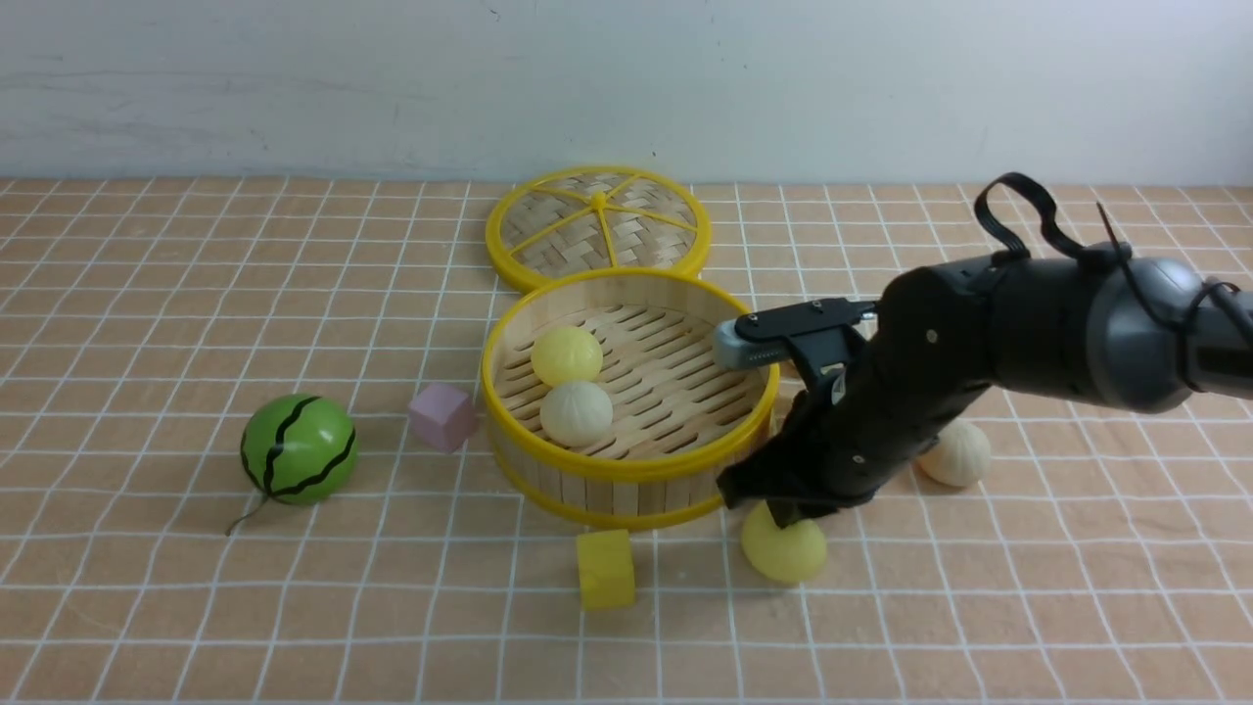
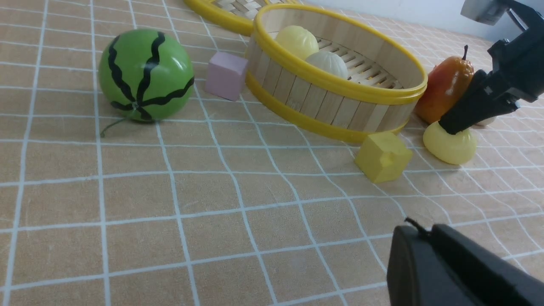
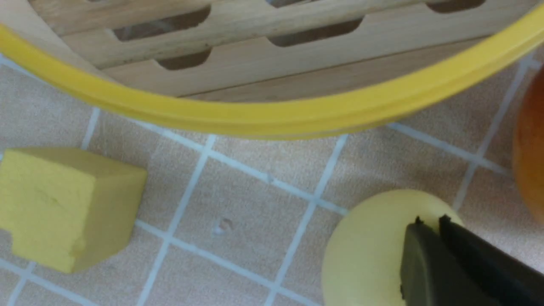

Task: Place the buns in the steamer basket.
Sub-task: Use the right arm to grab a steamed stuffed bun, then use the right arm to put the steamed stuffed bun into the steamer, then use the right arm to grab a steamed stuffed bun

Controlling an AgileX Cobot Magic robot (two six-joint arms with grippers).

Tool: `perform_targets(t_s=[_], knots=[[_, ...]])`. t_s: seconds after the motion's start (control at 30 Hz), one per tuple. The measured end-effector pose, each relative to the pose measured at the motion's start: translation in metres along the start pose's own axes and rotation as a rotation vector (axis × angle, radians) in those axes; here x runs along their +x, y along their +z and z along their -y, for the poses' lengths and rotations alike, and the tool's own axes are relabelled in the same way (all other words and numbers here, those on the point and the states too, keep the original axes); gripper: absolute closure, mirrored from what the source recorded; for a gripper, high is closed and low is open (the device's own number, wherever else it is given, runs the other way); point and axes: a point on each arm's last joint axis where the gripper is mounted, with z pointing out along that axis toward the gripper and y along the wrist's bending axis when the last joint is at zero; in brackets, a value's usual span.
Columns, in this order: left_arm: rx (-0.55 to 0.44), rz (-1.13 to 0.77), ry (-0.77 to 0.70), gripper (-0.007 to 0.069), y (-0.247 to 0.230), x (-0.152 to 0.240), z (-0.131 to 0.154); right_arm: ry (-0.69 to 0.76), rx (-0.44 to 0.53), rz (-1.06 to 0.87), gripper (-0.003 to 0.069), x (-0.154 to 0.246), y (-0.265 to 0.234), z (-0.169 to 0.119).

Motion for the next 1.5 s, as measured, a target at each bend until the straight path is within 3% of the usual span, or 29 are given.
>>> perform_targets(t_s=[0.17, 0.37, 0.47, 0.6, 0.73, 1.03, 1.13, 1.33, 1.4, 1.5], knots=[[0.000, 0.000, 0.000, 0.0585, 0.000, 0.000, 0.000, 0.004, -0.016, -0.007, 0.0659, -0.001, -0.020, -0.004], [0.000, 0.000, 0.000, 0.0575, 0.000, 0.000, 0.000, -0.009, -0.062, 0.071, 0.0659, -0.015, -0.083, -0.016], [0.000, 0.000, 0.000, 0.0571, 0.000, 0.000, 0.000, -0.036, -0.109, 0.185, 0.0659, -0.038, -0.115, -0.025], [0.000, 0.000, 0.000, 0.0568, 0.000, 0.000, 0.000, -0.049, -0.144, 0.252, 0.0658, -0.056, -0.121, -0.030], [0.000, 0.000, 0.000, 0.0563, 0.000, 0.000, 0.000, -0.046, -0.149, 0.261, 0.0657, -0.080, -0.086, -0.029], [0.000, 0.000, 0.000, 0.0552, 0.000, 0.000, 0.000, 0.032, -0.143, 0.180, 0.0616, -0.084, -0.010, -0.022], [0.000, 0.000, 0.000, 0.0551, 0.000, 0.000, 0.000, 0.067, -0.160, 0.165, 0.0533, -0.083, -0.001, -0.022], [0.000, 0.000, 0.000, 0.0550, 0.000, 0.000, 0.000, 0.070, -0.177, 0.191, 0.0240, -0.085, -0.018, -0.025], [0.000, 0.000, 0.000, 0.0549, 0.000, 0.000, 0.000, 0.047, -0.172, 0.195, 0.0201, -0.086, -0.030, -0.024], [0.000, 0.000, 0.000, 0.0544, 0.000, 0.000, 0.000, -0.043, -0.073, 0.204, 0.0158, -0.084, -0.084, -0.008]])
